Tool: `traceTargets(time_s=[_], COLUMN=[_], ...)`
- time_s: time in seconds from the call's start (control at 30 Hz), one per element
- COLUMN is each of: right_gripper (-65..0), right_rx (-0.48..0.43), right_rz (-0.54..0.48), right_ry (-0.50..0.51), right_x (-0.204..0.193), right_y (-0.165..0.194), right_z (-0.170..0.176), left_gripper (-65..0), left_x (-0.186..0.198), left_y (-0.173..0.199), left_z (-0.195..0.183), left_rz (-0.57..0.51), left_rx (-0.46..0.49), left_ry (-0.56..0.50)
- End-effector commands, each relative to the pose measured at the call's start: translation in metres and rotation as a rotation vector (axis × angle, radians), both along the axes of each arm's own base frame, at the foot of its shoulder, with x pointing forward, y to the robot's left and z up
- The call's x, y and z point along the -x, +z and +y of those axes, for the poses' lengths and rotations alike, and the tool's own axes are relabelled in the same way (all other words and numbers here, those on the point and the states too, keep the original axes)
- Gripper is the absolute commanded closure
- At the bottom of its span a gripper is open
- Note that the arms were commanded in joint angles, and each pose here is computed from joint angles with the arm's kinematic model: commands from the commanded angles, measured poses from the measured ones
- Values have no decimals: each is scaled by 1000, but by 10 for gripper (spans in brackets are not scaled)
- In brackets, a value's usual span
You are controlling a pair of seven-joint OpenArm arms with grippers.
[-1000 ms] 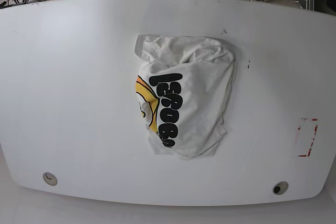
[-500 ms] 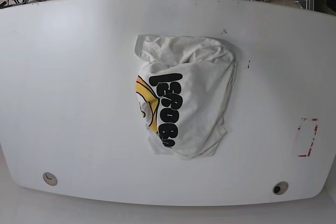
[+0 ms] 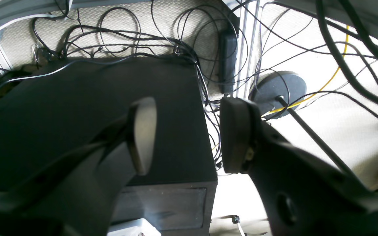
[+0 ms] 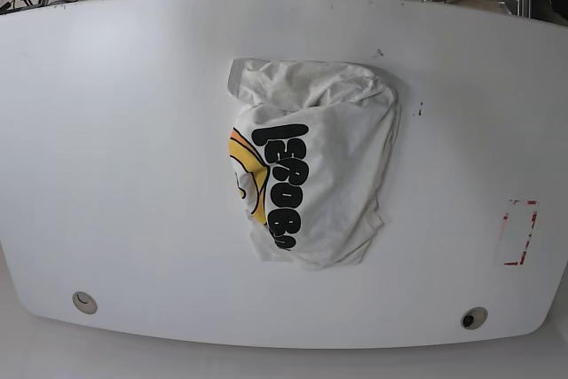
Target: Fold the T-shirt properly
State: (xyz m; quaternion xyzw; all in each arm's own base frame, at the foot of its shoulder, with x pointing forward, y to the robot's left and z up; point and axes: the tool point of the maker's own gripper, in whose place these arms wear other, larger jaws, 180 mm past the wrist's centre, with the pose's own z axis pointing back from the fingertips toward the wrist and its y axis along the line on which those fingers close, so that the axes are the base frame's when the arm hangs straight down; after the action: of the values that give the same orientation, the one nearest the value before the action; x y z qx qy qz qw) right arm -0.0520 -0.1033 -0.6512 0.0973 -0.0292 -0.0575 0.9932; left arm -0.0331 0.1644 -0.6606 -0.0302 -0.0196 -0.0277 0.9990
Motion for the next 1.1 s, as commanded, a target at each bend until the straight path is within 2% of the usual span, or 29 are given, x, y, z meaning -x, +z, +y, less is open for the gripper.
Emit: traceTargets(time_s=[0.0, 1.07], right_gripper=[-69, -68], right_rx=[-2, -2], right_rz=[2, 4], right_ry=[1, 2], right_x=[4, 3], right_y=[1, 0], right_z=[1, 1], left_gripper=[-287, -290], left_x=[2, 3], left_y=[0, 0], left_z=[3, 0], left_rz=[4, -7], left_rx=[-8, -3], left_ry=[2, -5])
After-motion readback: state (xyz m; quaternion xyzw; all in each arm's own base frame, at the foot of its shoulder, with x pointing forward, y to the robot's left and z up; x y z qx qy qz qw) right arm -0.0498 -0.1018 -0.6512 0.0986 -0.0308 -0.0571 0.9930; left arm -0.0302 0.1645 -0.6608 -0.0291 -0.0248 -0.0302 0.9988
